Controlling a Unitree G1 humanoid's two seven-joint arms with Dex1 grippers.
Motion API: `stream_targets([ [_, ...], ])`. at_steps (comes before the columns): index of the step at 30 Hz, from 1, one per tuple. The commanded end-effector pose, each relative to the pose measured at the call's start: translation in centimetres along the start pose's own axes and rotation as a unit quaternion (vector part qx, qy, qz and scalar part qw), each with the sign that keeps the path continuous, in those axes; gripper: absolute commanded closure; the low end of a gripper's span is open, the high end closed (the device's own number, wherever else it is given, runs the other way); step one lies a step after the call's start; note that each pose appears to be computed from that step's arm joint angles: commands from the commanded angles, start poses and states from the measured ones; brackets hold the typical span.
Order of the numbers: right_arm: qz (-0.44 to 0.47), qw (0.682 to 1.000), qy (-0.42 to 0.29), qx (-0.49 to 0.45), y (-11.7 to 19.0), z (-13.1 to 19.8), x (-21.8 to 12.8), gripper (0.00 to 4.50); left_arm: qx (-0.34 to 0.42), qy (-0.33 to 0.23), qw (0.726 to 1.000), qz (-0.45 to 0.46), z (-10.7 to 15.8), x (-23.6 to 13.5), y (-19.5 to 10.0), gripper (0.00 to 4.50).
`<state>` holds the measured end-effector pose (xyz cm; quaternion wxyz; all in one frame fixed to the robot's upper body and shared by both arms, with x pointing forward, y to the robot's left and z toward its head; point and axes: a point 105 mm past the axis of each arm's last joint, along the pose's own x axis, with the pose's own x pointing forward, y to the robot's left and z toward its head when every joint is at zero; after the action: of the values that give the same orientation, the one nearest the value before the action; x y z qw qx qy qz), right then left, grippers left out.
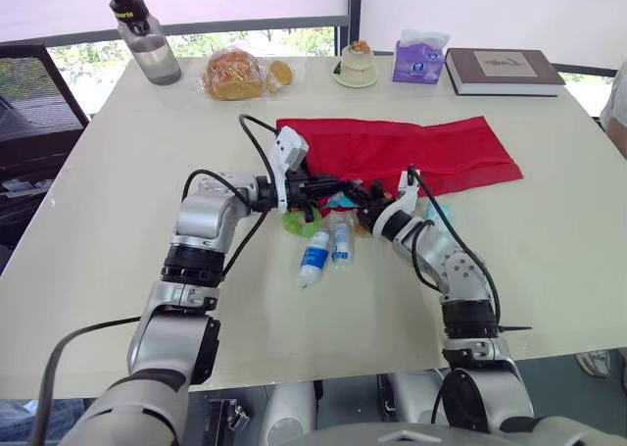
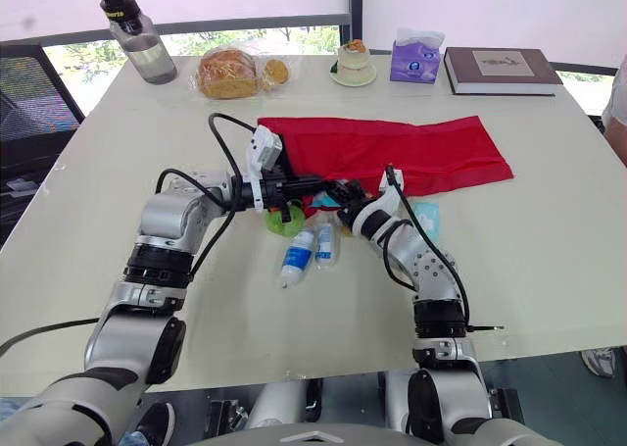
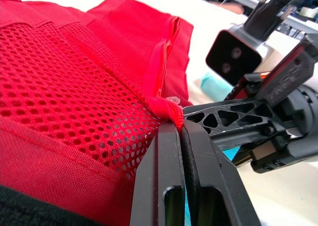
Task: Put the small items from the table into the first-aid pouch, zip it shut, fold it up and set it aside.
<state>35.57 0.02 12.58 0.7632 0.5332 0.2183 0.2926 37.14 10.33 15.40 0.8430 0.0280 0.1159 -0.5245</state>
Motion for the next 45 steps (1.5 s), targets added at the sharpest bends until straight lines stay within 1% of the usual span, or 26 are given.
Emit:
stream_targets([
  [1, 0.002, 1.0, 0.004, -0.029, 1.7, -0.1, 1.4, 4.5, 0.026, 0.007, 0.999, 0.022, -0.4, 0.1, 0.6, 4.4],
  [10, -0.027, 0.998, 0.031, -0.053, 1.8, -0.8, 3.9, 4.5, 0.027, 0.017, 0.998, 0.055, -1.7, -0.2, 1.6, 4.4],
  [12, -0.047, 0.996, 0.043, -0.068, 1.4, -1.1, 4.4, 4.5, 0.011, 0.012, 0.998, 0.063, -2.0, -0.3, 1.8, 4.4],
  [16, -0.077, 0.993, 0.042, -0.084, 0.7, -0.8, 5.3, 4.5, -0.018, -0.002, 0.998, 0.055, -2.3, -0.2, 1.4, 4.4],
  [21, -0.086, 0.99, 0.054, -0.1, 0.7, -1.4, 5.9, 4.5, -0.019, 0.003, 0.998, 0.052, -3.1, -0.1, 1.3, 4.4],
  [26, -0.088, 0.986, 0.066, -0.125, 0.7, -1.9, 5.7, 4.5, -0.019, -0.001, 0.999, 0.047, -2.9, 0.1, 1.2, 4.4],
  [28, -0.088, 0.985, 0.067, -0.135, 0.7, -1.8, 5.5, 3.62, -0.019, -0.001, 0.999, 0.047, -2.9, 0.1, 1.3, 4.5],
  [29, -0.088, 0.984, 0.066, -0.141, 0.6, -1.7, 5.4, 3.37, -0.018, -0.001, 0.999, 0.047, -2.8, 0.0, 1.3, 4.5],
  [30, -0.088, 0.983, 0.066, -0.147, 0.6, -1.6, 5.2, 2.78, -0.017, 0.0, 0.999, 0.047, -2.8, 0.0, 1.4, 4.5],
  [31, -0.087, 0.982, 0.067, -0.154, 0.7, -1.5, 5.1, 2.34, -0.016, 0.001, 0.999, 0.046, -2.8, -0.1, 1.4, 4.5],
  [32, -0.084, 0.981, 0.069, -0.161, 0.8, -1.4, 4.8, 2.16, -0.014, 0.002, 0.999, 0.046, -2.8, -0.1, 1.5, 4.5],
  [45, -0.065, 0.968, 0.078, -0.229, 2.0, -0.7, 2.8, 2.16, -0.013, 0.003, 0.999, 0.04, -2.7, -0.3, 2.2, 4.5],
])
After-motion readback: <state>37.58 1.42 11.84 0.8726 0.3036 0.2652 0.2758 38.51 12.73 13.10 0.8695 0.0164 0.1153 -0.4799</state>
